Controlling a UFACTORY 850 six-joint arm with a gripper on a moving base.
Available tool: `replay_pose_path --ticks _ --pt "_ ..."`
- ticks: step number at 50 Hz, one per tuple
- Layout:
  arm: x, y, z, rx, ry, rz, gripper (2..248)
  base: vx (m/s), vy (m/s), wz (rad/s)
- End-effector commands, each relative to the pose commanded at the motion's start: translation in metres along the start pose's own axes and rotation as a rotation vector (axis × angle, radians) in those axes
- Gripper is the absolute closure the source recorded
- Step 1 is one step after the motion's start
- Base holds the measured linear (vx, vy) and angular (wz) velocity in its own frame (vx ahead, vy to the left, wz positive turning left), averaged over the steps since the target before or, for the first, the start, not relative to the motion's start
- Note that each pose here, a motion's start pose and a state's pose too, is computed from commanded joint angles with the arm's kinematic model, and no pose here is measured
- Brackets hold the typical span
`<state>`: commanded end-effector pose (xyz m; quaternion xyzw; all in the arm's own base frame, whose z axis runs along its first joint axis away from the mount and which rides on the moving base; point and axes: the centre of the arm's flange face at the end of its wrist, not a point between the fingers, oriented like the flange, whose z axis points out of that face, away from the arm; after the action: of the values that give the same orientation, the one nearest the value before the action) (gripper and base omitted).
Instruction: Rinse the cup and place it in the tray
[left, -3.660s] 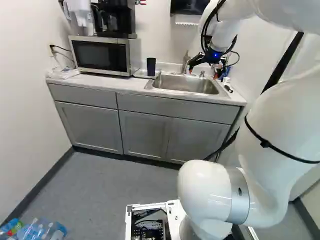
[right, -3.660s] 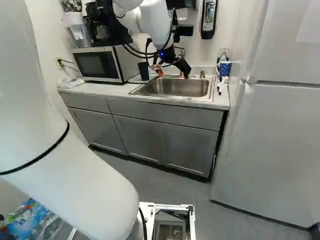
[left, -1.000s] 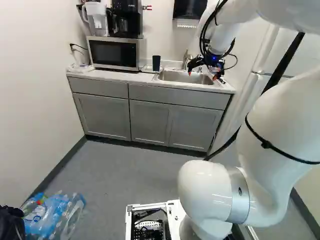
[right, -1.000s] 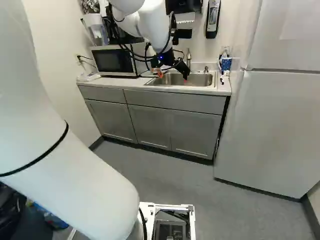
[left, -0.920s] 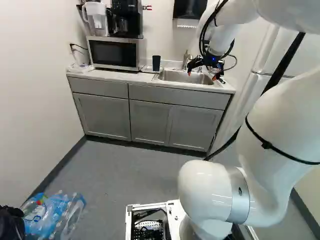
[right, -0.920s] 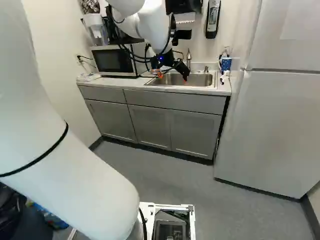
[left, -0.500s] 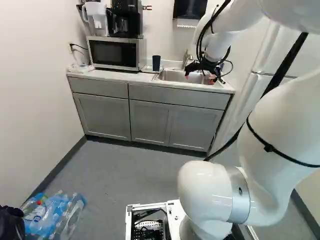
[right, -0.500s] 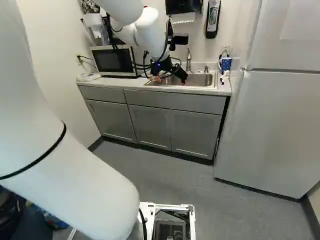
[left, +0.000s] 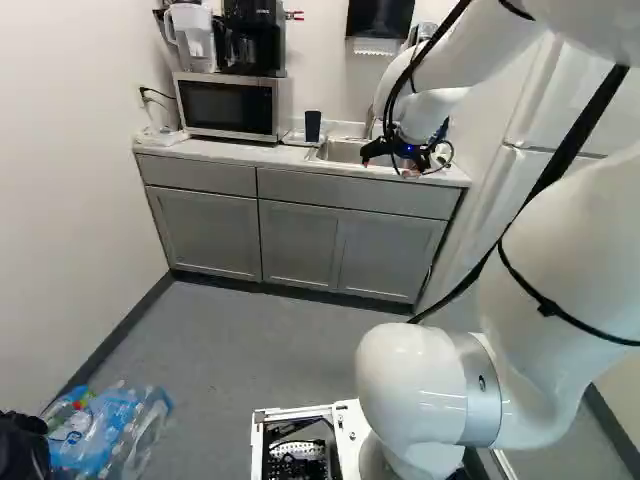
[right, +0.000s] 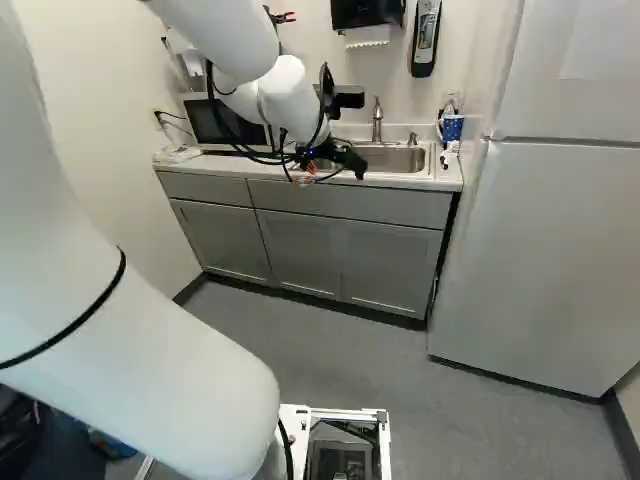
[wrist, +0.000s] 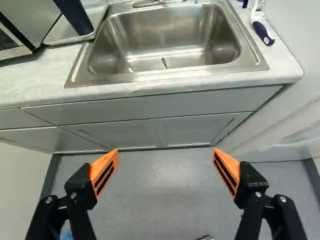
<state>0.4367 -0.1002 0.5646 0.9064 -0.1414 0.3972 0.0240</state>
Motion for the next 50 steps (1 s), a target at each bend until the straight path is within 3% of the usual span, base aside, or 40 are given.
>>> replay_pose_path --ticks 17,50 --pt "-0.045 -0.012 0.012 0.025 0.072 -0.041 3 0.000 0.000 0.000" --pt "-0.149 -0.031 0.022 0.095 0.228 -0.125 3 0.000 0.000 0.000"
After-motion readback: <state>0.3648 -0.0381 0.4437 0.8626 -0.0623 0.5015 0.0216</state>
